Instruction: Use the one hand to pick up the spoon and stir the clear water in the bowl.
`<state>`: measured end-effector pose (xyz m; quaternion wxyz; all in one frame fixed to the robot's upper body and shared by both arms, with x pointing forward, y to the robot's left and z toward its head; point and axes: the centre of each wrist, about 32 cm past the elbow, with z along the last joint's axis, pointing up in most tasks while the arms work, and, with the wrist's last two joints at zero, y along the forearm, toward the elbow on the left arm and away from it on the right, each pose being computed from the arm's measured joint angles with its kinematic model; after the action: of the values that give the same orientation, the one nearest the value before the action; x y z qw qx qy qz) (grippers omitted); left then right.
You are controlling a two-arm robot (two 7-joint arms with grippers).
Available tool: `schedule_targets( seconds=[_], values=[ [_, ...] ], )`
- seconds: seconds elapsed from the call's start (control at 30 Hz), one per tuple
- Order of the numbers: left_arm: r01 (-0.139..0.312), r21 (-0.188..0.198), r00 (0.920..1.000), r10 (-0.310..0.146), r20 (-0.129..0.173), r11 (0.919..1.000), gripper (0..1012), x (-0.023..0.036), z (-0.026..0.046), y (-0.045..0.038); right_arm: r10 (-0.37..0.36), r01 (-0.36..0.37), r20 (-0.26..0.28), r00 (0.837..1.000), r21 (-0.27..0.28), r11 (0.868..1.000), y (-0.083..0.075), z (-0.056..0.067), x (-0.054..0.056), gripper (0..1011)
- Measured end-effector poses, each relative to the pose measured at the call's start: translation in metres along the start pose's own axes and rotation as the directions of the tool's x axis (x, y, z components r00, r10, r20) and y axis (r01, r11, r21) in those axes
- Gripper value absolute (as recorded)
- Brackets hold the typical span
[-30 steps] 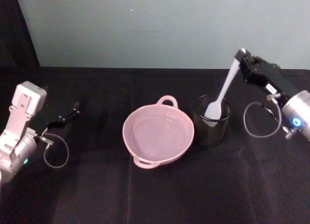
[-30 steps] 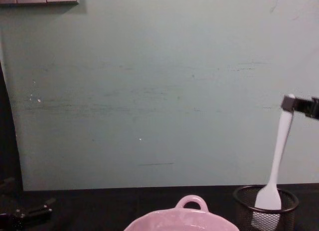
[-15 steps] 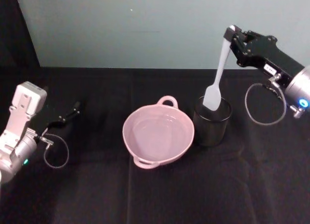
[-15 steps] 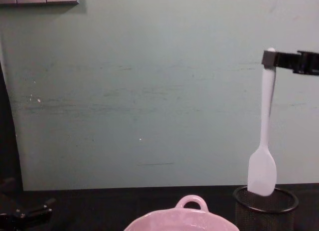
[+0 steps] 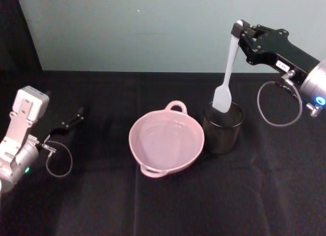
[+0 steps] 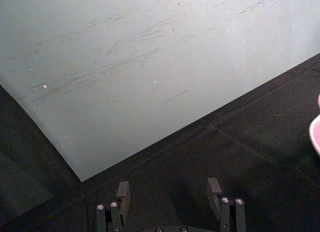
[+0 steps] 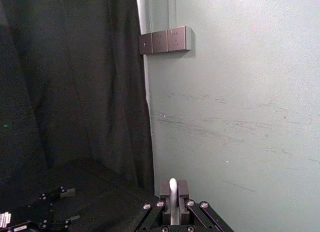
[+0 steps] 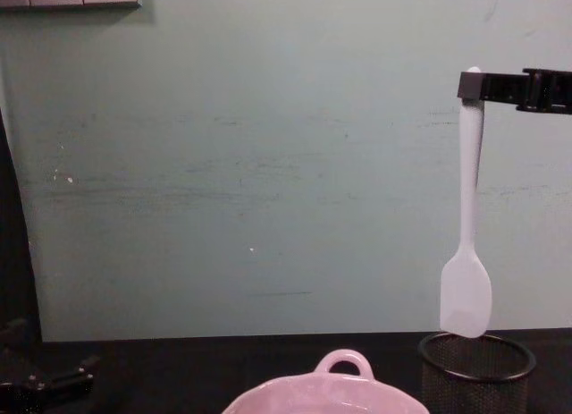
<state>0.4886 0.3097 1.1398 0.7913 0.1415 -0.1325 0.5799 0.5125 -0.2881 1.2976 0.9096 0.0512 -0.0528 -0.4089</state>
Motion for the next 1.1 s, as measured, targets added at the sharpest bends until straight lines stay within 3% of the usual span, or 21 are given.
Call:
schedule_targets(
  seconds=[0.73,0.9,1.1],
  values=[
    [0.000,0.000,1.0000,0.000,0.000,1.0000,1011,0.0000,0.0000,0.0000,0.012,-0.012,-0.003,1.000,0.018,1.000,-0.002,-0.001,-0.003,96],
    [0.000,0.000,1.0000,0.000,0.000,1.0000,1011,0.0000,0.0000,0.0000,0.072,-0.071,-0.020,0.997,0.039,0.997,0.007,-0.004,-0.014,96],
    [0.000,0.000,1.0000,0.000,0.000,1.0000,1011,0.0000,0.0000,0.0000,0.159,-0.158,-0.035,0.987,0.030,0.987,0.029,-0.019,-0.029,96]
  ],
)
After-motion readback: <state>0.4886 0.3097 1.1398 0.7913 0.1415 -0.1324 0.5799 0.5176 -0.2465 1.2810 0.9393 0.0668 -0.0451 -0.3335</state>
